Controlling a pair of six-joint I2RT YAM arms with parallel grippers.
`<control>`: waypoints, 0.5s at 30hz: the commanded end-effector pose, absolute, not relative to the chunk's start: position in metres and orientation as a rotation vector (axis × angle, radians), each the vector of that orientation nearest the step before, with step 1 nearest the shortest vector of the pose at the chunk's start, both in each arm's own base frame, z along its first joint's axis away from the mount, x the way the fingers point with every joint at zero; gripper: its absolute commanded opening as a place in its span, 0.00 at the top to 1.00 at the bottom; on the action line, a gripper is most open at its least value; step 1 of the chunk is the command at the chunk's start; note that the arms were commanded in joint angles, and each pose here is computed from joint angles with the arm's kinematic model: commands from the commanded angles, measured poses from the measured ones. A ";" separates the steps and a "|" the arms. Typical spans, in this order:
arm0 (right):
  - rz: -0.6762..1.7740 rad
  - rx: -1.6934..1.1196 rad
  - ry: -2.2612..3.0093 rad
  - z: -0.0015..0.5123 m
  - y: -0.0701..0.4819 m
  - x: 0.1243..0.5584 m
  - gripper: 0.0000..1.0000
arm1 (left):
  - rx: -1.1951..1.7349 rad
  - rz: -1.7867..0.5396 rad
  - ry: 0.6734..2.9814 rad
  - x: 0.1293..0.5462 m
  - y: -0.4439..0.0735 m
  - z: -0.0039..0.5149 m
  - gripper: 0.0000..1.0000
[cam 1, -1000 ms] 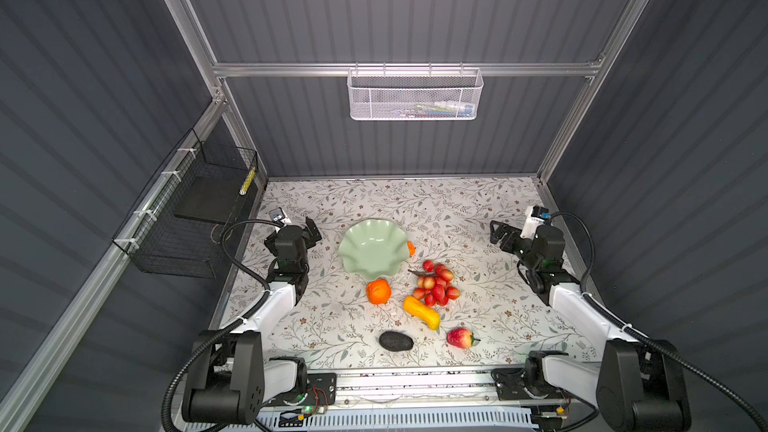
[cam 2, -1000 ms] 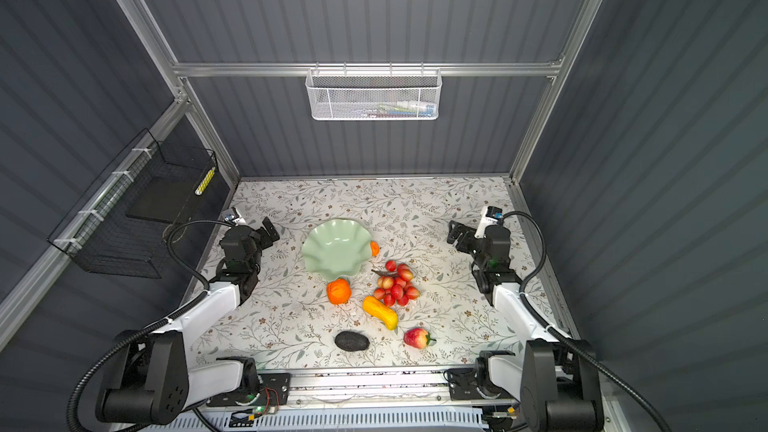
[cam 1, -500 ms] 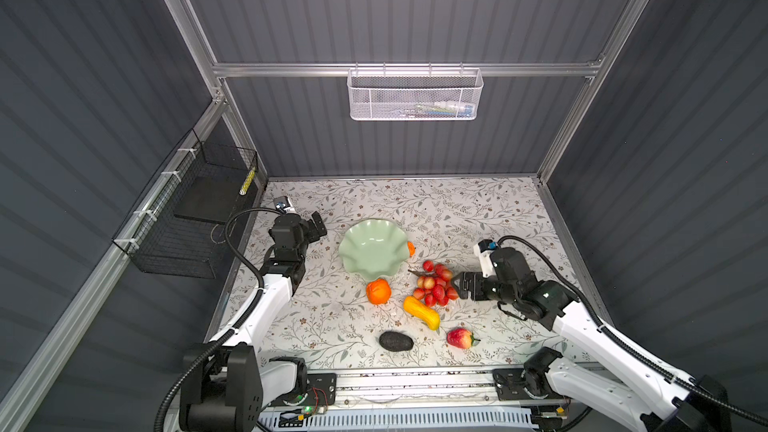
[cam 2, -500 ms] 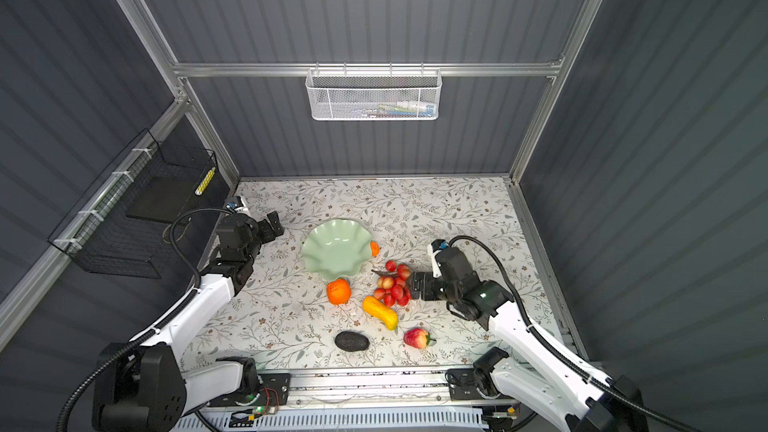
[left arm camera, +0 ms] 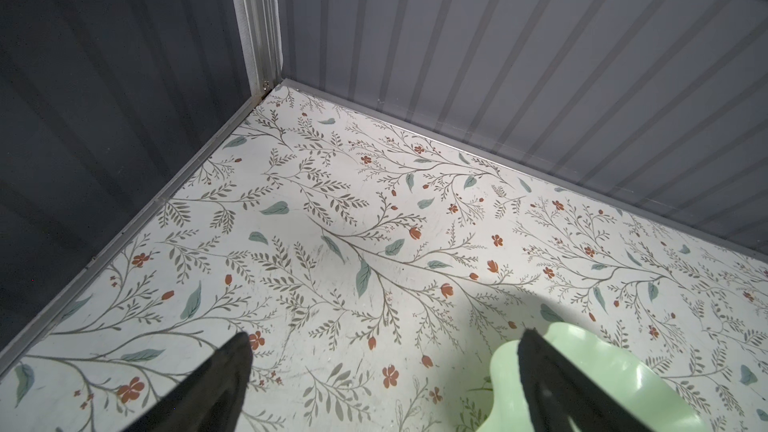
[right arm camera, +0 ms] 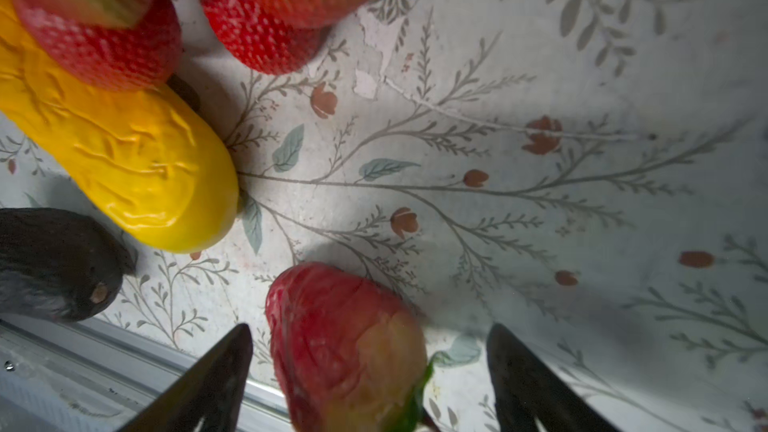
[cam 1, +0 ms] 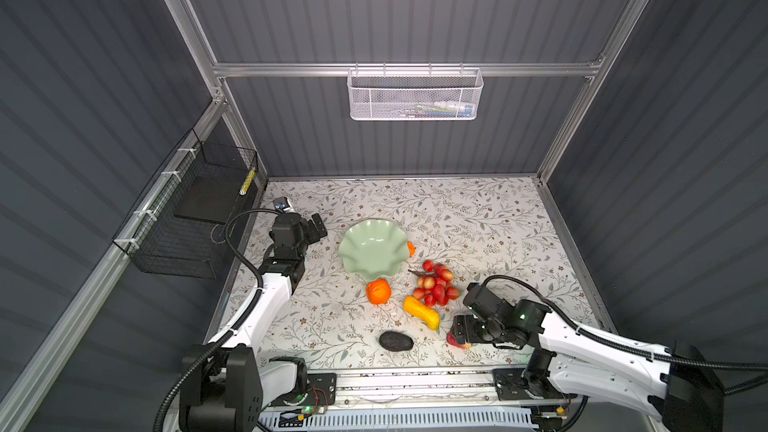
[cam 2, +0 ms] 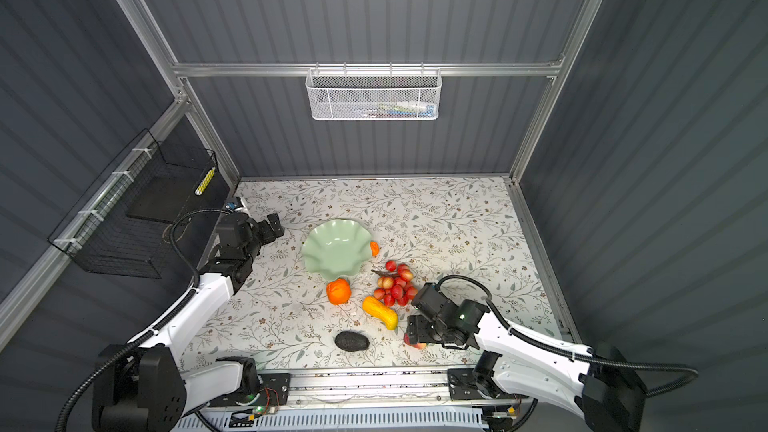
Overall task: Place and organize the fake fruits in the fruit bowl
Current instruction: 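Reach the right gripper down to the red-yellow peach and grasp it, then lift the peach with the right gripper and release it into the green bowl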
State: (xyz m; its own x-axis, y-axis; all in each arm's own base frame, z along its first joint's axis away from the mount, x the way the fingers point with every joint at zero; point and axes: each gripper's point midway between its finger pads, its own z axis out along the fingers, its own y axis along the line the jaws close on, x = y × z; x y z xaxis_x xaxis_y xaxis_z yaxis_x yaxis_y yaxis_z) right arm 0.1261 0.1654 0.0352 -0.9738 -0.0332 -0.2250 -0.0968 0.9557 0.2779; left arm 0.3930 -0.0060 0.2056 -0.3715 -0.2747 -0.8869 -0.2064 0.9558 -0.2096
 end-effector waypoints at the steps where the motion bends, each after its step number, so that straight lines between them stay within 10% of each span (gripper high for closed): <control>1: 0.472 -0.089 2.894 0.029 0.178 0.128 0.19 | -0.371 -0.075 1.950 0.394 -0.003 0.216 0.00; 15: 0.347 -0.106 2.834 0.052 0.166 0.137 0.60 | -0.395 -0.035 1.941 0.390 0.005 0.222 0.00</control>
